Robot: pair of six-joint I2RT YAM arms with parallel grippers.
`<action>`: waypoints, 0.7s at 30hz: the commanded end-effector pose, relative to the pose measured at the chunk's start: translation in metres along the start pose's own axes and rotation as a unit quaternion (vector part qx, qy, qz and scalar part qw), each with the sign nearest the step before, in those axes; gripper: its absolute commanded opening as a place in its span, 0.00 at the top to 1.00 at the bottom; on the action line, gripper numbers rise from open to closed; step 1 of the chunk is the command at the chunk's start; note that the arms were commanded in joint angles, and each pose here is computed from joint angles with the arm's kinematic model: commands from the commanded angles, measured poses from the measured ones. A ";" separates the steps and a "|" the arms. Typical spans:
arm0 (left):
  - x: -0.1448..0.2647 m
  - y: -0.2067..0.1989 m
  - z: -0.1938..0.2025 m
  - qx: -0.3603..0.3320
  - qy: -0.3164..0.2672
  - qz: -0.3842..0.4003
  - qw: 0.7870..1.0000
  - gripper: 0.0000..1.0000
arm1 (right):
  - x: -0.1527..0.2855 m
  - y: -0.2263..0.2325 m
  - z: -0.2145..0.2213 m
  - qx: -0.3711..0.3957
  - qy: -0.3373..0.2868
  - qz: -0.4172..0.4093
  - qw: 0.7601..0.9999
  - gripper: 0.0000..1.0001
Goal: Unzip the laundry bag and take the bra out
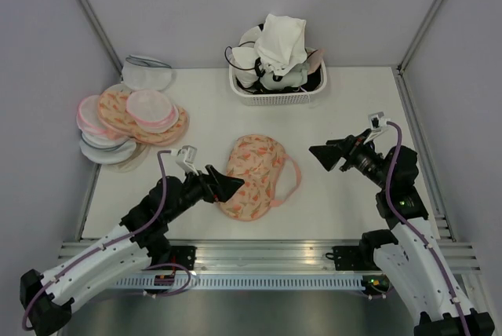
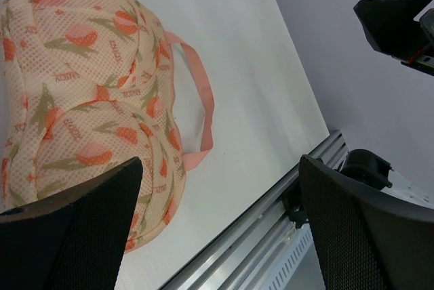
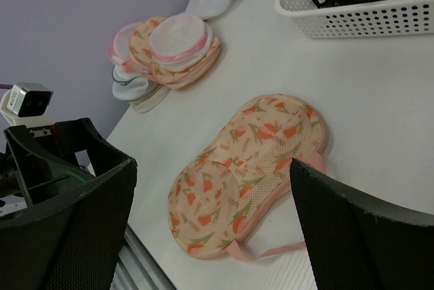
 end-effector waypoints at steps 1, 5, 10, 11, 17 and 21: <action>-0.001 0.000 0.000 -0.026 0.010 -0.002 1.000 0.00 | 0.000 -0.004 0.012 -0.015 0.030 0.002 0.999 0.02; -0.004 0.027 0.022 -0.033 0.051 -0.067 0.996 0.00 | 0.003 -0.004 0.022 -0.023 0.047 -0.014 0.999 0.02; -0.008 0.055 0.040 -0.030 0.076 -0.147 0.986 0.00 | 0.010 -0.005 0.030 -0.027 0.037 -0.013 0.999 0.02; -0.010 0.061 0.041 -0.035 0.072 -0.161 0.984 0.00 | 0.011 -0.005 0.030 -0.025 0.037 -0.012 0.999 0.02; -0.029 0.068 0.040 -0.080 0.046 -0.153 0.984 0.00 | 0.014 -0.009 0.039 -0.038 0.053 0.001 0.998 0.02; -0.040 0.078 0.048 -0.103 0.064 -0.167 0.978 0.00 | 0.016 -0.010 0.042 -0.041 0.049 0.004 0.998 0.02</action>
Point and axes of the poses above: each gripper's point midway between its finger pads, its own x axis back along the fingers, its own y axis along the line the jaws close on, z = x × y, the point moved 5 cm from there along x, back along the fingers, and after that the axes turned 6 degrees about -x, right-handed, at the moved point
